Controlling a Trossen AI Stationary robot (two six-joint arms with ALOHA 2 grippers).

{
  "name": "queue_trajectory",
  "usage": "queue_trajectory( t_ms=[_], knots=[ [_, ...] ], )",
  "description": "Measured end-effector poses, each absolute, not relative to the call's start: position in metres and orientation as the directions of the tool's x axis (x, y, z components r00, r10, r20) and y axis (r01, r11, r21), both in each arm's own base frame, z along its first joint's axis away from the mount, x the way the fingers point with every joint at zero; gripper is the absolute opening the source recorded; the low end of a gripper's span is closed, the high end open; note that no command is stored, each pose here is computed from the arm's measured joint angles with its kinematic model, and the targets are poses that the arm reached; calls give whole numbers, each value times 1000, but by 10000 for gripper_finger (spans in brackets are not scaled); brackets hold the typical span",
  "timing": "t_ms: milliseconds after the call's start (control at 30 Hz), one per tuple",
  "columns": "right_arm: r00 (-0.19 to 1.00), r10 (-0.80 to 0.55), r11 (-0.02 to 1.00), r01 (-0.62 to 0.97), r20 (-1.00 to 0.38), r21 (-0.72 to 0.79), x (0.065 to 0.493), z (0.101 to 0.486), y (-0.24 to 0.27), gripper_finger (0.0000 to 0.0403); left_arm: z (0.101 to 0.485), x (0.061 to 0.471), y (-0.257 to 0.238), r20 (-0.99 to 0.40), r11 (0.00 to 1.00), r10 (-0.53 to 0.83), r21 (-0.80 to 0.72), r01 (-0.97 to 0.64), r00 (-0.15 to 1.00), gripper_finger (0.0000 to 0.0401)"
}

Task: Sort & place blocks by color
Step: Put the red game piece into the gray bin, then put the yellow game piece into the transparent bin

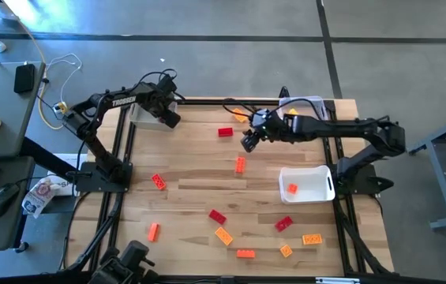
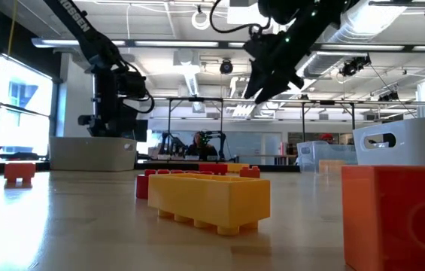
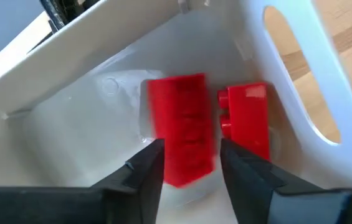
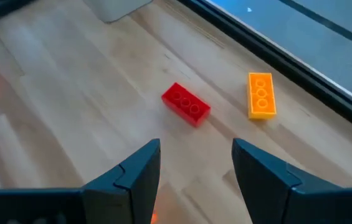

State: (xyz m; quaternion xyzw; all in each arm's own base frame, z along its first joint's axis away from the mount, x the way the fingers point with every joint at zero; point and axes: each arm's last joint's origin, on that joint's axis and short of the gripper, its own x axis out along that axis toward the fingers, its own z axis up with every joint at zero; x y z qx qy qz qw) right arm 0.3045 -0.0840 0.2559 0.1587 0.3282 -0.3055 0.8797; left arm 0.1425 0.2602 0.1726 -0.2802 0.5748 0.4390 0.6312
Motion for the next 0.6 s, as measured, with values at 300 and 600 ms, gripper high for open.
queue_trajectory(
  t_ms=[300,600],
  knots=[
    [602,-468,779,626,-647,19,325,231,-106,185,195,146,265,-977,457,206,143,-878,-52,188],
    [606,-514,754,657,-607,19,331,222,-130,193,222,154,266,-980,508,193,132,-851,-37,190]
  ],
)
